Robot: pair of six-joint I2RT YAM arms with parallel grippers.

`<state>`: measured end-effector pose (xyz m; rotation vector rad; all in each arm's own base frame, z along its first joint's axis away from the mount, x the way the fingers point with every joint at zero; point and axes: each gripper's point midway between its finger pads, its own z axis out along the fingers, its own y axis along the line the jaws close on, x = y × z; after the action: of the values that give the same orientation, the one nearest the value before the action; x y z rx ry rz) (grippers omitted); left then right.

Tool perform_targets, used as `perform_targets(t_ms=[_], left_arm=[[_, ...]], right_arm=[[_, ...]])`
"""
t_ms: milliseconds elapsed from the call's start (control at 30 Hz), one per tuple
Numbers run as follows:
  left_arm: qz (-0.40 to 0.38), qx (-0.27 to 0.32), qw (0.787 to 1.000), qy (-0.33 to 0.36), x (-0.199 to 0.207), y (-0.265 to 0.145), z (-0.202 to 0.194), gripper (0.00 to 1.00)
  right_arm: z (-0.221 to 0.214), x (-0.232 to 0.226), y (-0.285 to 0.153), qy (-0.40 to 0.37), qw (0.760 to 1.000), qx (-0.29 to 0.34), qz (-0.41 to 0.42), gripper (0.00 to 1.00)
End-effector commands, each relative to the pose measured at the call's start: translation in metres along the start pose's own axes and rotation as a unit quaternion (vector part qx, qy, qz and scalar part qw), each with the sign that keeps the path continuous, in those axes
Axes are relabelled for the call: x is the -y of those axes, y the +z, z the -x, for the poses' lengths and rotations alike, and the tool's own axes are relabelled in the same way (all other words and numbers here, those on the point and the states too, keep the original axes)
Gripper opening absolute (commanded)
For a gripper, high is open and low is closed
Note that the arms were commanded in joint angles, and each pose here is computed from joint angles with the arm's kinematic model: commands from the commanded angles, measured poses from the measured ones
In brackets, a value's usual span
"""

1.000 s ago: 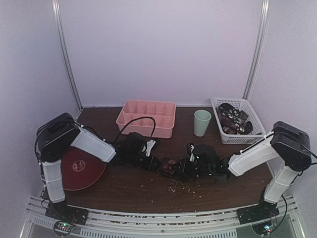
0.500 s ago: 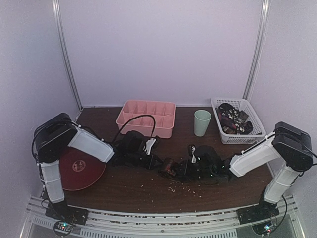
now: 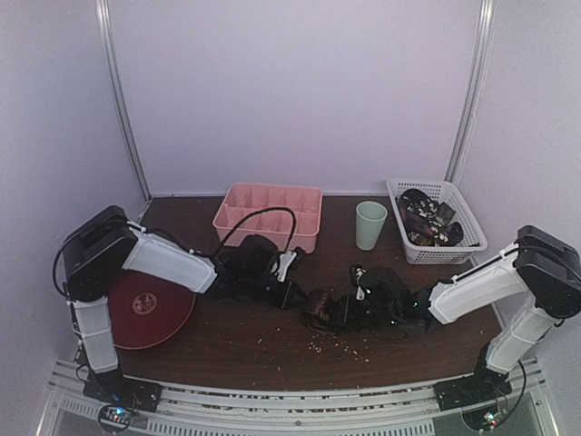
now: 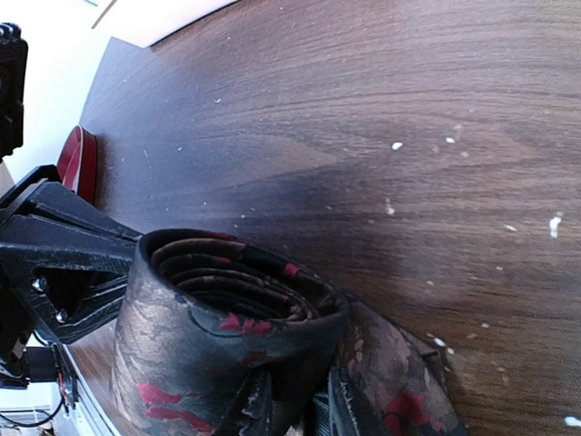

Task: Roll the ties
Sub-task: Roll the tie at the center of the board.

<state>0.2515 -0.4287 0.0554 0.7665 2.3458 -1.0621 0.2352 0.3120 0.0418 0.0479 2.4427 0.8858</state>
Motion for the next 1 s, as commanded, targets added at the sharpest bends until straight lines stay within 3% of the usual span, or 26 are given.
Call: perform_targets(t_ms=[0, 767, 967], left_arm=[[-0.009, 0.002, 1.0, 0.022, 0.021, -0.003, 0.011, 0.04], [0.031, -0.021, 0.999, 0.03, 0.049, 0.003, 0.015, 0.01], [0.028, -0.024, 0.999, 0.032, 0.059, 0.005, 0.013, 0.0]], right_arm=[[-0.002, 0.01, -0.007, -0.02, 1.0, 0.007, -0.018, 0.24], [-0.004, 0.028, -0.023, -0.023, 0.999, 0.023, -0.03, 0.16], [-0.004, 0.017, -0.024, -0.03, 0.999, 0.021, 0.002, 0.13]])
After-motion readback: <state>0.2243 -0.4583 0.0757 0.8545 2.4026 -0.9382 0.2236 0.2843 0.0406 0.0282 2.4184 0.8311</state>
